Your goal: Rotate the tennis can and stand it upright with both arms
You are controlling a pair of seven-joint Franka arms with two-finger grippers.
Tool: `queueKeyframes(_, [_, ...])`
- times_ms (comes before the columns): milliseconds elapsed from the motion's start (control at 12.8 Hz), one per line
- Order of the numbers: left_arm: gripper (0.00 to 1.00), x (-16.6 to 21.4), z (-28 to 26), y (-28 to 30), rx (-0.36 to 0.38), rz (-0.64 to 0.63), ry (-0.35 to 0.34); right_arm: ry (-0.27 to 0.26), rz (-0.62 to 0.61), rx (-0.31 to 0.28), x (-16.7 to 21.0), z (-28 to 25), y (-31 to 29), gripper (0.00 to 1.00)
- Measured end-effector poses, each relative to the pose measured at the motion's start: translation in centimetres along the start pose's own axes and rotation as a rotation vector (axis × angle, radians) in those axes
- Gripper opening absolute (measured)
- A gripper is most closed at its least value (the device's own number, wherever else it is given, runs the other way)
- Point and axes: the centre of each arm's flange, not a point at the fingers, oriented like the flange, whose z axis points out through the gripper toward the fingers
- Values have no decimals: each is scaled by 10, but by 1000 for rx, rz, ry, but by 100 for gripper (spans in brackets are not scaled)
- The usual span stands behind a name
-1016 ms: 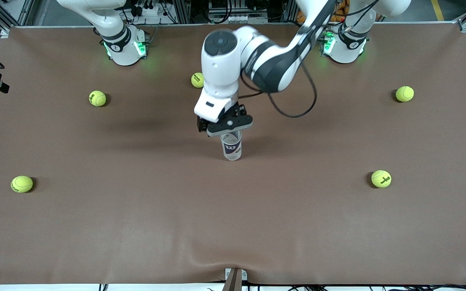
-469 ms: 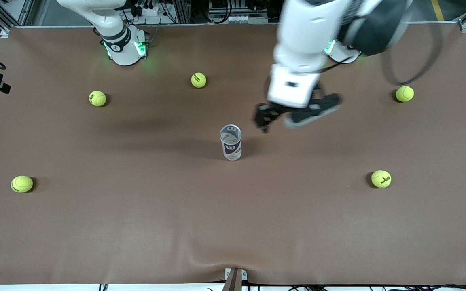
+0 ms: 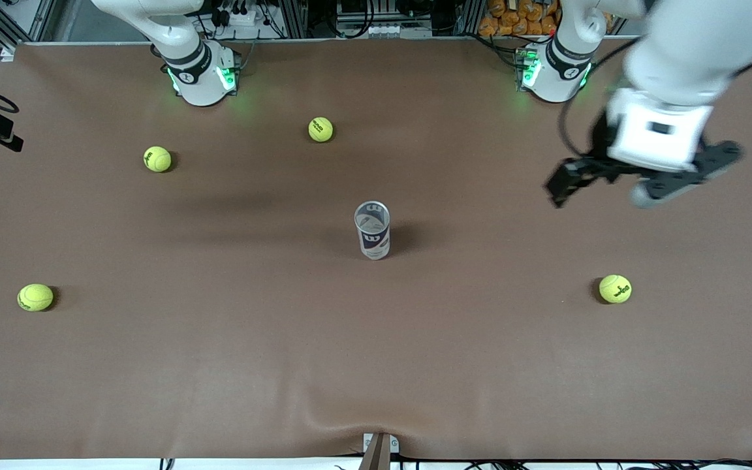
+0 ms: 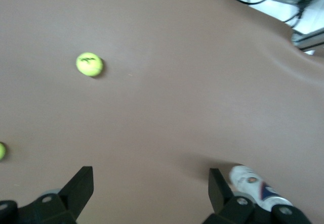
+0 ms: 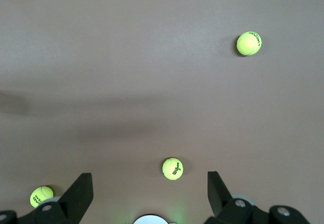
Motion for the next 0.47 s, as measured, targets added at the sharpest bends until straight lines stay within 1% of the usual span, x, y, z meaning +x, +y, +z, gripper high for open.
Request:
queueKeyframes(235, [100,29,-8,-63,14,62,-17,-1,0,0,0,0,0,100])
queueKeyframes(469, [100,35,-7,-106,22,110,-41,-1,1,-1,0,0,1,100])
